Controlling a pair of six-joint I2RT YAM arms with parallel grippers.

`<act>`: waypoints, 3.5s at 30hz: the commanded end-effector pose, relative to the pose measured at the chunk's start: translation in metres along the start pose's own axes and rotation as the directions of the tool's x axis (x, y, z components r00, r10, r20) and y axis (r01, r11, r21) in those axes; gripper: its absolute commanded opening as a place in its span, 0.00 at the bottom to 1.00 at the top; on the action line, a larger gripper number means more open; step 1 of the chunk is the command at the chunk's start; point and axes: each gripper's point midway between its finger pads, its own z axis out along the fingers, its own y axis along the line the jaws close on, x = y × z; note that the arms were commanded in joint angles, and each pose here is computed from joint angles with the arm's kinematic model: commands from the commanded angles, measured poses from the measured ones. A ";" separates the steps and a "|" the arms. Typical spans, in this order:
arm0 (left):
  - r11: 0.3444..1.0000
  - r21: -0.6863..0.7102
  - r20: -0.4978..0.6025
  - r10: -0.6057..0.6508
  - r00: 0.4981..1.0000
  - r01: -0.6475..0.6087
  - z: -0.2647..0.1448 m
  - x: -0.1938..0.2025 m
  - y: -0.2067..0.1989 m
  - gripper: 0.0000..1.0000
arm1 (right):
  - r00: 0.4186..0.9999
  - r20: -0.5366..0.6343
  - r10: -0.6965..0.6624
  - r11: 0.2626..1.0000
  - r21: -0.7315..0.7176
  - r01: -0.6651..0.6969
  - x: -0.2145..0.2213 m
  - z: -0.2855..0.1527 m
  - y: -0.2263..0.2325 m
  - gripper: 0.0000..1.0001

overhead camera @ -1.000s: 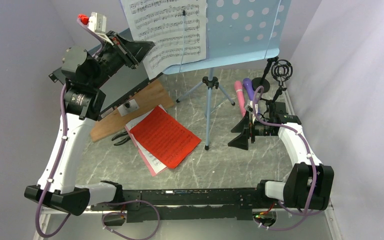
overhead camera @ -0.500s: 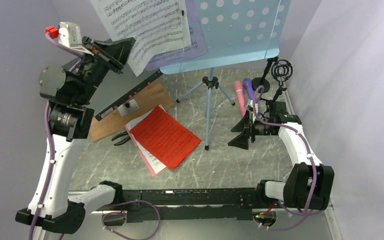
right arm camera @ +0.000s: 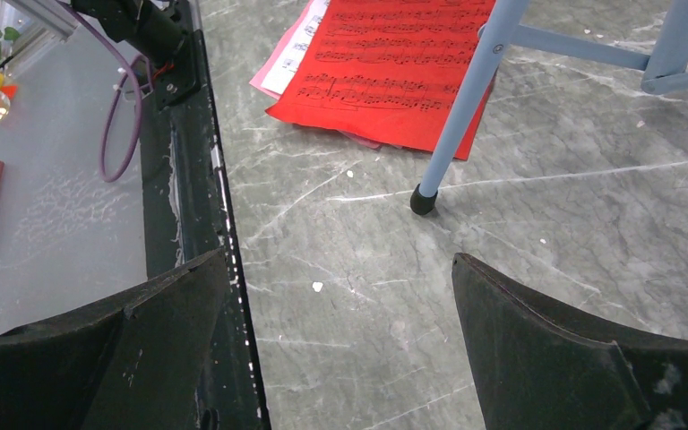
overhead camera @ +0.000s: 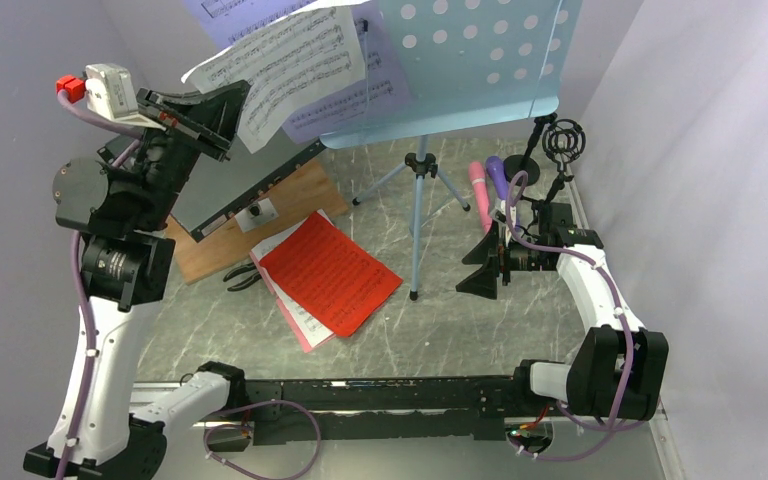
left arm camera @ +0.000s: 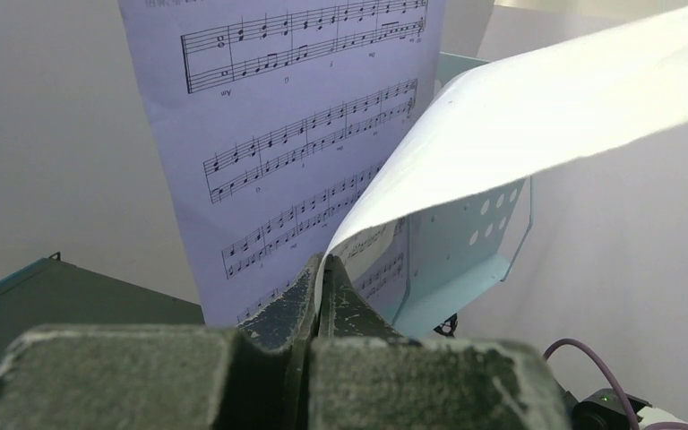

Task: Pack up the instrument practice props
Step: Pick up the sheet music from the music stand, then place the sheet music at the center of the board.

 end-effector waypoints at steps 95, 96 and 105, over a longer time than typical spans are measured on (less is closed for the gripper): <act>0.688 -0.688 -0.694 -0.531 0.486 -0.231 -0.231 0.406 0.095 0.15 | 0.995 0.019 -0.099 0.987 -0.122 0.101 -0.004 0.011 0.020 1.00; 0.681 -0.690 -0.696 -0.531 0.483 -0.244 -0.232 0.407 0.097 0.20 | 0.995 0.020 -0.098 0.987 -0.122 0.100 -0.004 0.011 0.020 0.99; 0.602 -0.704 -0.706 -0.534 0.465 -0.377 -0.242 0.396 0.111 0.40 | 0.995 0.015 -0.097 0.988 -0.119 0.099 -0.003 0.011 0.019 0.99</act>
